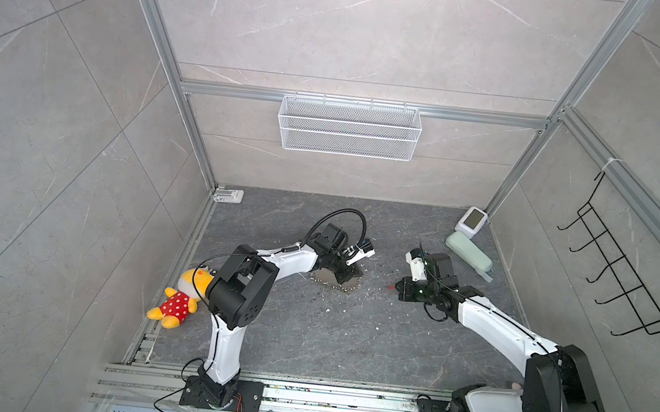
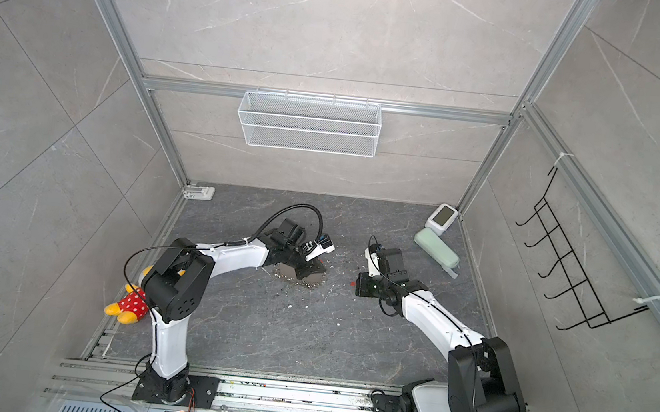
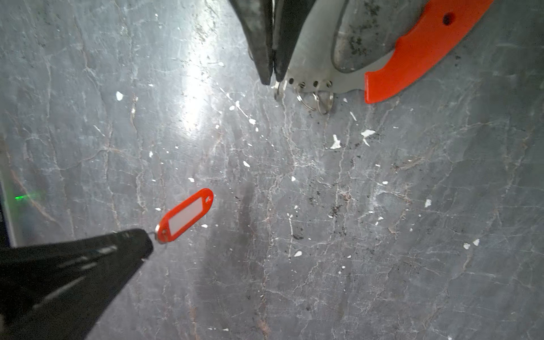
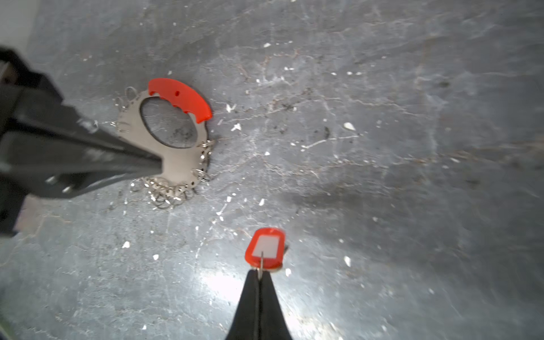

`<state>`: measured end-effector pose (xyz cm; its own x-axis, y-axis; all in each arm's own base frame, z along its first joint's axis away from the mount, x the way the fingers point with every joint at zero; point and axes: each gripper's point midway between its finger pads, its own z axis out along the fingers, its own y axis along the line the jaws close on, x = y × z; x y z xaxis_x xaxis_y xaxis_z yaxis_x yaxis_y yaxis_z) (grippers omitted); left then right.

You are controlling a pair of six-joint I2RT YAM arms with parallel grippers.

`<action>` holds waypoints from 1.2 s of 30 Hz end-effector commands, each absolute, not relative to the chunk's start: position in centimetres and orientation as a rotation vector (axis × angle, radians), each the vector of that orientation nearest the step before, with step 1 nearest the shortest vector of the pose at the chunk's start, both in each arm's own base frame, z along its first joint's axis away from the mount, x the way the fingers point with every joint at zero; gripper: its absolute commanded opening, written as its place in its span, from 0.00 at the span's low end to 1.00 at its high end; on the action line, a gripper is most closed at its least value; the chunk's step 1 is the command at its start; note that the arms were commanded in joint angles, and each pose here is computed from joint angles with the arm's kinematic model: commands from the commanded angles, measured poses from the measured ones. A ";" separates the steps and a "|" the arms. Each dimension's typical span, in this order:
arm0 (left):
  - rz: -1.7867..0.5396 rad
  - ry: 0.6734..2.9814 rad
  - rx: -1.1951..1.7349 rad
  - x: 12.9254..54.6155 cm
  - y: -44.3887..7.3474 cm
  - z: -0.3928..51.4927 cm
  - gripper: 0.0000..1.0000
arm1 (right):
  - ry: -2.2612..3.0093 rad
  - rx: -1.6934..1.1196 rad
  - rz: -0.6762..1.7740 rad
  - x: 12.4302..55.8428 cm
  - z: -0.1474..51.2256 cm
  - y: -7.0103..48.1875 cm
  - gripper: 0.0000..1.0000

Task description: Put the keys on the keyring

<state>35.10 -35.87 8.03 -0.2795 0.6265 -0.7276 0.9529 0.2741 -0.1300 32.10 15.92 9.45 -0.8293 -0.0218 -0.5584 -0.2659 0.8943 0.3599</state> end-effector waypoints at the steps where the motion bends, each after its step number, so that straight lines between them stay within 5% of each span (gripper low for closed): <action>1: -0.703 1.998 1.519 35.1 -35.1 7.9 0.05 | 2.490 -0.270 0.689 32.1 9.0 17.5 0.00; 26: -0.932 2.115 1.439 32.9 -38.0 5.1 0.12 | 2.462 -0.252 0.735 32.0 9.4 17.2 0.00; 36: -1.032 2.108 1.425 29.6 -37.1 7.0 0.01 | 2.456 -0.240 0.750 31.8 9.3 17.1 0.00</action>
<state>30.35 -36.34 3.48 -0.4208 0.6687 -0.6130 0.9047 0.2601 -0.3374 31.79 16.98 8.92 -0.8390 -0.0126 -0.5440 -0.3047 0.8392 0.4505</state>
